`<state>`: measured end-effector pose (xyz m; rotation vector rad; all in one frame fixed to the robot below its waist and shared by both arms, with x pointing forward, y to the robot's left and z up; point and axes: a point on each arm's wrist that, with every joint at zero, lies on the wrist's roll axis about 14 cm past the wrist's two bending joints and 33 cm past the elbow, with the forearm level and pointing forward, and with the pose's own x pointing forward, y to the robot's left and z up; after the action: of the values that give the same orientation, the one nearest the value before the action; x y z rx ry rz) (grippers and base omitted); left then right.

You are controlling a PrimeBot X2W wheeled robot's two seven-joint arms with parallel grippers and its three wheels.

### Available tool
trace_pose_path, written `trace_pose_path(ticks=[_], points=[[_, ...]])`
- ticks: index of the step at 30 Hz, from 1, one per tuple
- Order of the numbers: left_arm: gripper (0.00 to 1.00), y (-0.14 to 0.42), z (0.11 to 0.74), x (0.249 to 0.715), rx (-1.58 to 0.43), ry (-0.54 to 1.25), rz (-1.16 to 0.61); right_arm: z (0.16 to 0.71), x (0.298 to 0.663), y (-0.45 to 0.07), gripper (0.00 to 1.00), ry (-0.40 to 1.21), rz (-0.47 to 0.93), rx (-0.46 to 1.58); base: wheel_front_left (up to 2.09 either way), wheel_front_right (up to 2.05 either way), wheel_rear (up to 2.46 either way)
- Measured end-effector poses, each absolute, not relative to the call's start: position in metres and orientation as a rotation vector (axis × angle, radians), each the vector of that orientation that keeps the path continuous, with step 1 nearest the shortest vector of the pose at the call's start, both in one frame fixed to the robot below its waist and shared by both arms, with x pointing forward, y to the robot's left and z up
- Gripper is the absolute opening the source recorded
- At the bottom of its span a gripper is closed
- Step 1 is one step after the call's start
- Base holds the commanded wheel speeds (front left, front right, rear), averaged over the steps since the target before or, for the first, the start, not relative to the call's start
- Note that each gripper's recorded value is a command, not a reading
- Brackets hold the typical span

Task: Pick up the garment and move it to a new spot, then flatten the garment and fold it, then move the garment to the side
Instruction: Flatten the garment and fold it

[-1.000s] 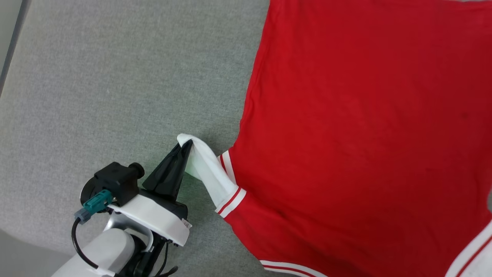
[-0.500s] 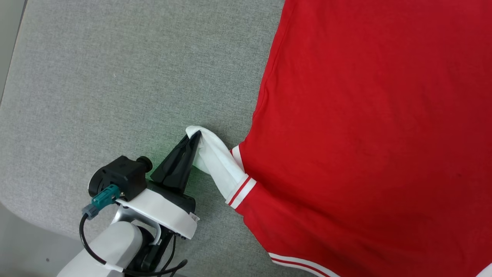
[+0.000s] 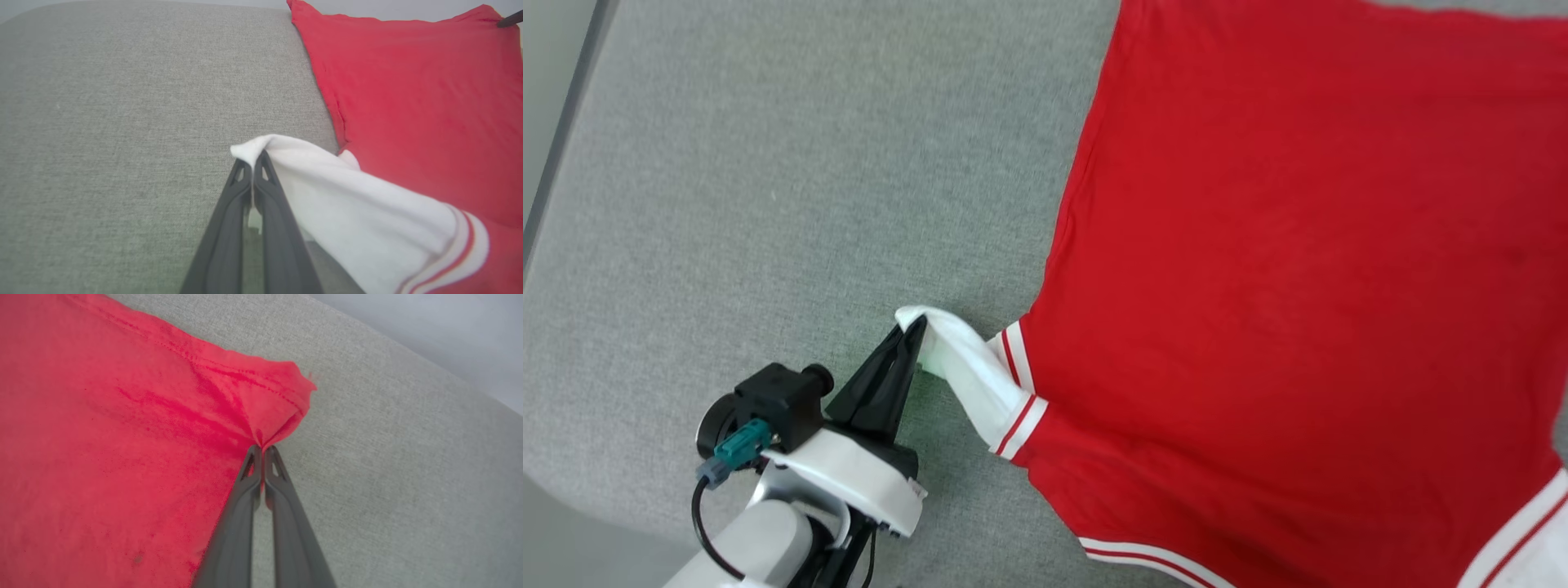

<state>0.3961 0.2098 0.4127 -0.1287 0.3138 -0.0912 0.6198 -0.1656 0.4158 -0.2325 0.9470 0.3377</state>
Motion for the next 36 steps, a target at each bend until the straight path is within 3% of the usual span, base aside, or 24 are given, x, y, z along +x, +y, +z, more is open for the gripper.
trace_pose_path(ticks=[7, 15, 26, 36], points=[[0.00, 0.209, 0.432, 0.376, -0.131, 0.278, -0.088, 0.459, 0.572, -0.188, 0.00, 0.895, 0.366, -0.295, 0.00, 0.00, 0.00], [0.00, 0.202, 0.453, 0.359, -0.139, 0.238, -0.109, 0.469, 0.485, -0.228, 0.00, 0.939, 0.365, -0.288, 0.00, 0.00, 0.00], [0.00, 0.188, 0.468, 0.346, -0.136, 0.202, -0.152, 0.429, 0.353, -0.264, 0.00, 1.071, 0.311, -0.115, 0.00, 0.00, 0.00], [0.00, 0.186, 0.468, 0.347, -0.134, 0.205, -0.159, 0.363, 0.255, -0.250, 0.00, 1.259, 0.257, 0.100, 0.00, 0.00, 0.00]])
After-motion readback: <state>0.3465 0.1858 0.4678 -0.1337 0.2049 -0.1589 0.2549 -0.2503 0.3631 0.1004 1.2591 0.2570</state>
